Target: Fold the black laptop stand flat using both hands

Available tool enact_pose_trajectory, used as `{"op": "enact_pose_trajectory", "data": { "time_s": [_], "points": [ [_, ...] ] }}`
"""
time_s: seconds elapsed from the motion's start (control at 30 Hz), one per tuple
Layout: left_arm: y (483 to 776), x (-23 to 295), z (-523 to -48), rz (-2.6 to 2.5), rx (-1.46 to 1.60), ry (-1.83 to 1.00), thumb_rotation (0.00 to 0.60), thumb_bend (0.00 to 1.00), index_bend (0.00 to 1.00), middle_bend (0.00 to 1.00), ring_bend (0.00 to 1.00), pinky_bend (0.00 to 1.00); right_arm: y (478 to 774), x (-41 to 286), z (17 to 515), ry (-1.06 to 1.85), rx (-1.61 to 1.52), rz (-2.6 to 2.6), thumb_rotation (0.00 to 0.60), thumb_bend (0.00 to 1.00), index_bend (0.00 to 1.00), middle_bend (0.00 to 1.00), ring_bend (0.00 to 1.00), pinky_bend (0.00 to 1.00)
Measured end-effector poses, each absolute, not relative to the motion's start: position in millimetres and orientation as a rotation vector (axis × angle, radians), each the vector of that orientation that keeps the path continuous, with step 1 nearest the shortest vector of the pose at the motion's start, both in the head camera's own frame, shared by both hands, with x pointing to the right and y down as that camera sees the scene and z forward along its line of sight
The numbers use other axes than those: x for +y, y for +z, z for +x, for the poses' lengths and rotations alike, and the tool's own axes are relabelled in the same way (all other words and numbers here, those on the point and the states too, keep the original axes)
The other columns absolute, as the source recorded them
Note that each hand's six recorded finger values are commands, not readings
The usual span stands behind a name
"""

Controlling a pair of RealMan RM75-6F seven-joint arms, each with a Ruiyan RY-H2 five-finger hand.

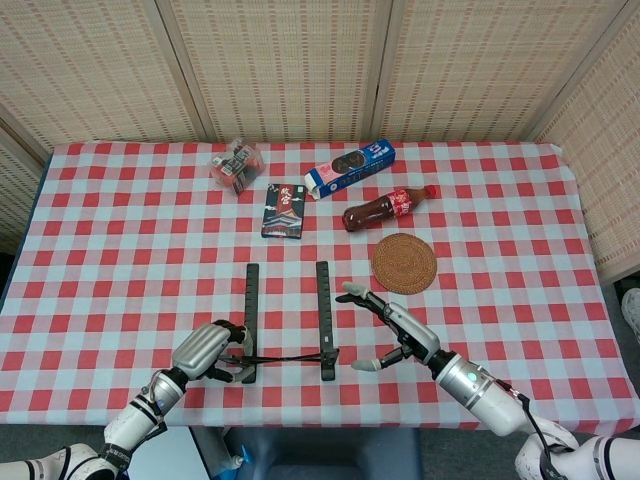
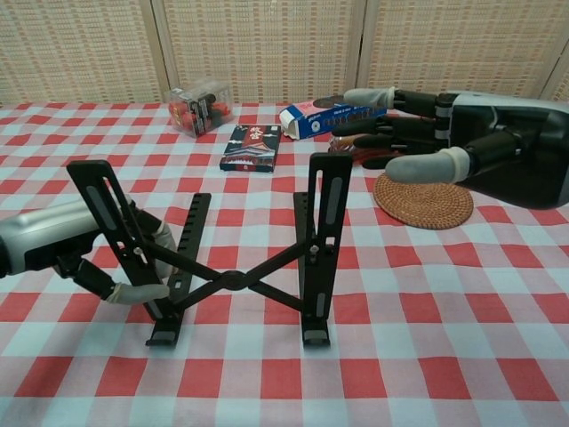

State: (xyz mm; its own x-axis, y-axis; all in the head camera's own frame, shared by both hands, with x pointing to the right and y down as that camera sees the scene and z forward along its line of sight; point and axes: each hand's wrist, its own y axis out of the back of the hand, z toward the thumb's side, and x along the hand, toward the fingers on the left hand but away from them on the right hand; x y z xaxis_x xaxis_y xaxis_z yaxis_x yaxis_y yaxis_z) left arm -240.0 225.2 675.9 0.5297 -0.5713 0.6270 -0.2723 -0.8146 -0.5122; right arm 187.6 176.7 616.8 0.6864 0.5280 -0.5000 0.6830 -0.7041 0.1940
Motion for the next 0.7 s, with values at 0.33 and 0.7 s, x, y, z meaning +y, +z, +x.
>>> {"op": "enact_pose_trajectory", "data": {
  "time_s": [0.33, 0.7],
  "points": [
    [677.1, 225.9, -243.7, -2.381, 0.678, -1.198, 0.502, 0.28, 0.54, 0.41, 0.38, 0.28, 619.0, 177.2, 186.7, -0.585, 0.939, 2.531, 0.6, 0.07, 0.04, 0.14, 0.01, 0.01],
    [677.2, 226.5, -242.7, -2.382, 0.672, -1.205, 0.507, 0.28, 0.56, 0.41, 0.38, 0.28, 619.0, 177.8, 188.4, -0.584, 0.946, 2.529, 0.6, 0.07, 0.04, 0.14, 0.01, 0.01]
  ]
}}
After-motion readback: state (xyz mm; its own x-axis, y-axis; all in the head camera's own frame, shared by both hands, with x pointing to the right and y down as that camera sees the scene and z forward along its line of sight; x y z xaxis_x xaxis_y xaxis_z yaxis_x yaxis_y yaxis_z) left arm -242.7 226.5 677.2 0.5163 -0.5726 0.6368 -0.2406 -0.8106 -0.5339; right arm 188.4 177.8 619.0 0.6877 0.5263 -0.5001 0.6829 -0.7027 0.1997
